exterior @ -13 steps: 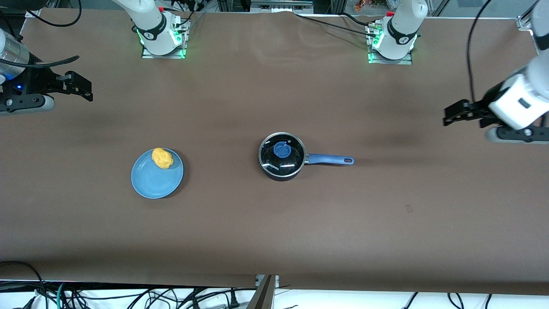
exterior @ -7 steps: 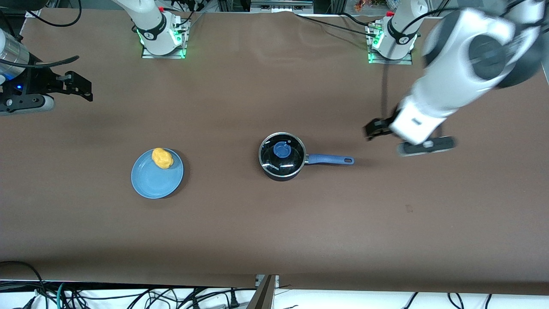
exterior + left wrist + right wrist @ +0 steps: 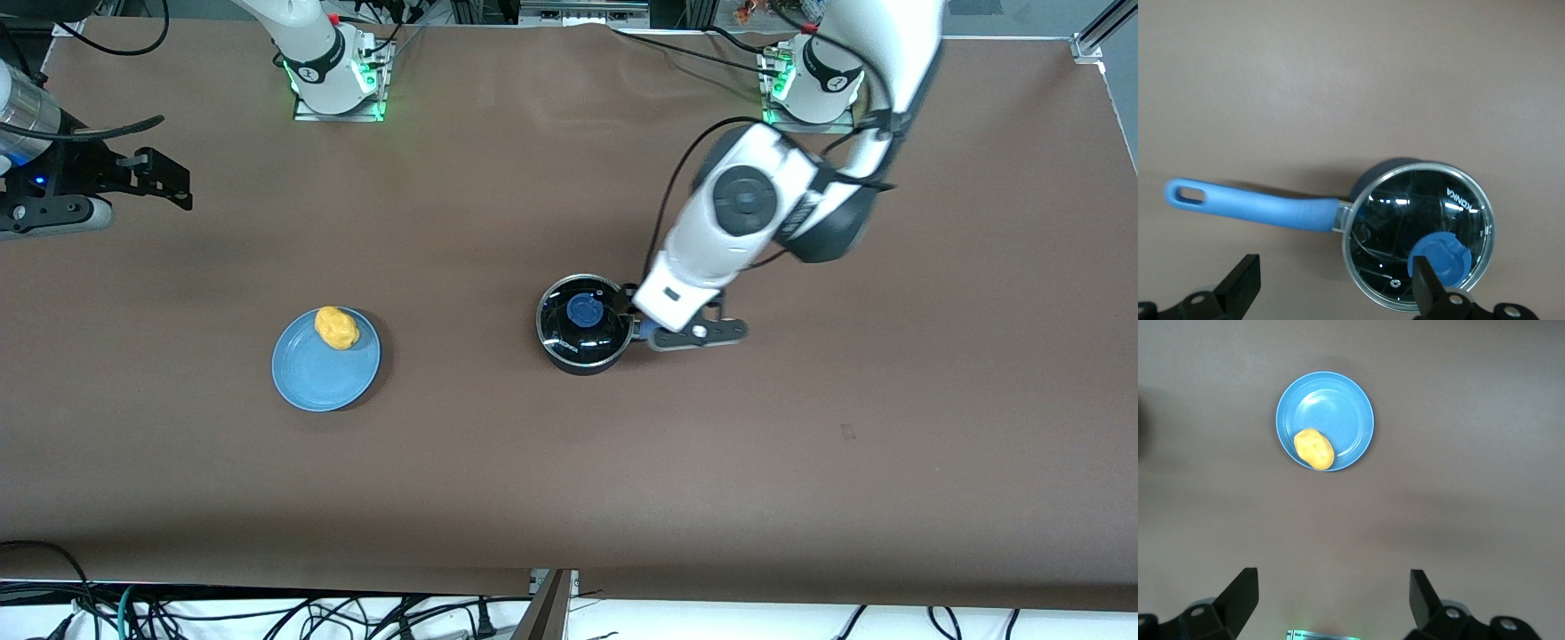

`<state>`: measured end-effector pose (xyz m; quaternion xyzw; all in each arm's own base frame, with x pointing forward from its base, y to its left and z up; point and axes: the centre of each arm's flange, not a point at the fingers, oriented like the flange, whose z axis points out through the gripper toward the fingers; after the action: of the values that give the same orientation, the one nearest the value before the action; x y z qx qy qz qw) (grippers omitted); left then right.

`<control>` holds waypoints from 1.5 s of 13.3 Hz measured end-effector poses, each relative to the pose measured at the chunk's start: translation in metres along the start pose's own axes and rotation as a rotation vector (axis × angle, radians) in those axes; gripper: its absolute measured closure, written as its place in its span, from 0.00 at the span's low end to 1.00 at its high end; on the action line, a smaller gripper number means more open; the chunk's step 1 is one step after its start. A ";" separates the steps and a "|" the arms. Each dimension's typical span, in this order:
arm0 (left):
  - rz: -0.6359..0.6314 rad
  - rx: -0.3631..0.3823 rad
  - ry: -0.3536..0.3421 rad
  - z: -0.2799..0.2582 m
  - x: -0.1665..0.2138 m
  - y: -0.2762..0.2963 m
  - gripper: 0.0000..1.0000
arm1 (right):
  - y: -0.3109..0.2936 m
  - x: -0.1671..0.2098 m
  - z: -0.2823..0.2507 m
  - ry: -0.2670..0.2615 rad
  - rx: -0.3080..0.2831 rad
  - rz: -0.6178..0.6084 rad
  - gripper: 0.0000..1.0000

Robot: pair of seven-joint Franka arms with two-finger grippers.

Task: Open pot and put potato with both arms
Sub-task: 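Reach the left gripper to the blue knob of the glass lid, then grasp the lid knob with the left gripper while the right gripper reaches out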

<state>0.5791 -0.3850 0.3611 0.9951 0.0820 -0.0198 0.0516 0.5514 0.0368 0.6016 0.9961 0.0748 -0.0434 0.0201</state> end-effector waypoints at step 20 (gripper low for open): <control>0.040 0.072 0.064 0.089 -0.050 0.090 0.35 | -0.004 0.023 0.041 -0.071 -0.005 -0.004 0.00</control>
<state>0.5417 -0.4912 0.2837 0.9979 0.0629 0.0100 0.0136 0.5704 0.0418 0.5590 0.9937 0.0760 -0.0786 0.0252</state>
